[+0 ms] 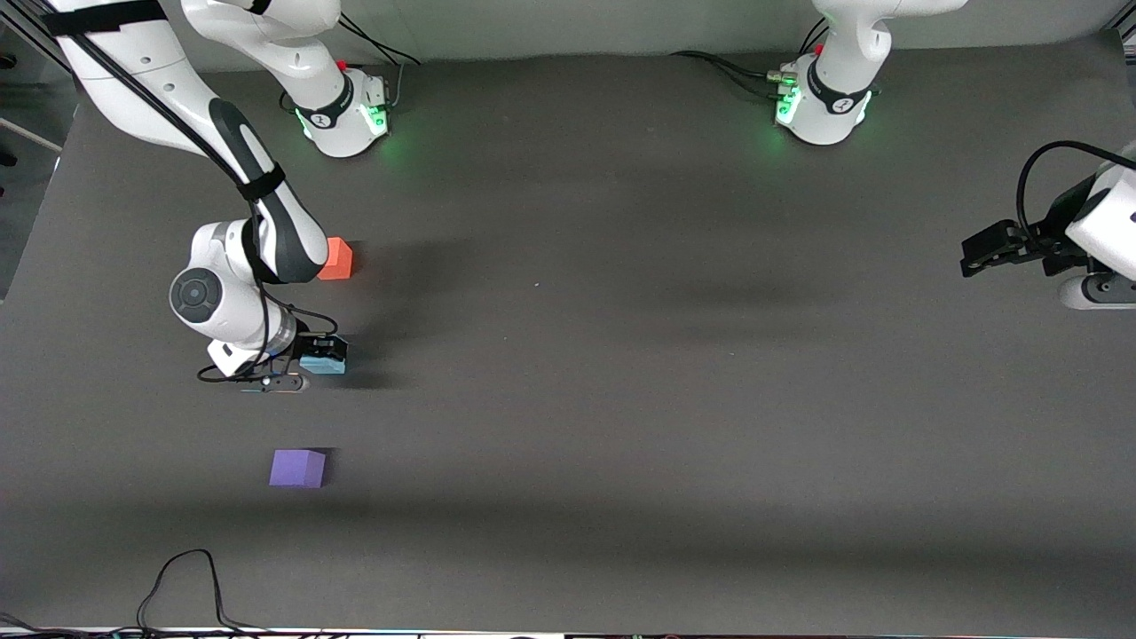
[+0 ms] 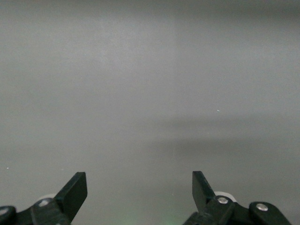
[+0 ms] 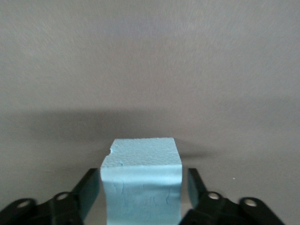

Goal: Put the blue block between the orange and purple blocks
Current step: 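Release the blue cube and raise the right gripper away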

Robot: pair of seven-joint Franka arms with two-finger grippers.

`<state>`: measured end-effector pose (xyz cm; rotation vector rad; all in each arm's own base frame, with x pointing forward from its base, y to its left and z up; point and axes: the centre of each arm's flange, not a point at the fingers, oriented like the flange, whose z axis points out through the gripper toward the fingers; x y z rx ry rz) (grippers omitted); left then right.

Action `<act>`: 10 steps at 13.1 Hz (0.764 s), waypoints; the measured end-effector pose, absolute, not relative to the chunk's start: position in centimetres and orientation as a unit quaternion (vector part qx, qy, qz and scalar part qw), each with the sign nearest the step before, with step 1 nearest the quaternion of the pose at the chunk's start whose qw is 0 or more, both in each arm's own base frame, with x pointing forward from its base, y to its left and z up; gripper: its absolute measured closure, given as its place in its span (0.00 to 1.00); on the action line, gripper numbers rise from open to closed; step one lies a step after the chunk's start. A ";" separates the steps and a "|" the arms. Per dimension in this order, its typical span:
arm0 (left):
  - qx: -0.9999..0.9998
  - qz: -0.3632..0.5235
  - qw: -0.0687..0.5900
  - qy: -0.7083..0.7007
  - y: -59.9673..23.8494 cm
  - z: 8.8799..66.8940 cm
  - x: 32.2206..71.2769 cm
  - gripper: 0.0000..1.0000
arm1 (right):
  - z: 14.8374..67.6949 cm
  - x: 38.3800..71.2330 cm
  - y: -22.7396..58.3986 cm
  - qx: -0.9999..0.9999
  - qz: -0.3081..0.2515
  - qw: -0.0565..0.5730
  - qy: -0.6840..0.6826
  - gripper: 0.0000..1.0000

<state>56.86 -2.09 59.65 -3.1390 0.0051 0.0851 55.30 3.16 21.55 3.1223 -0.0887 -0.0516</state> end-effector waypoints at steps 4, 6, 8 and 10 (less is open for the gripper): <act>-1.000 0.027 0.001 0.002 -2.1 59.6 56.9 0.00 | 33.4 56.1 3.0 0.999 0.015 0.008 -0.032 0.00; -1.000 0.027 0.001 0.002 -2.1 59.6 56.9 0.00 | 41.4 55.5 2.9 0.999 0.029 0.008 -0.033 0.00; -1.000 0.027 0.001 0.002 -2.1 59.6 56.9 0.00 | 48.3 54.7 2.8 0.999 0.038 0.008 -0.035 0.00; -1.000 0.027 0.001 0.002 -2.1 59.7 56.9 0.00 | 53.5 53.8 2.7 0.998 0.046 0.008 -0.036 0.00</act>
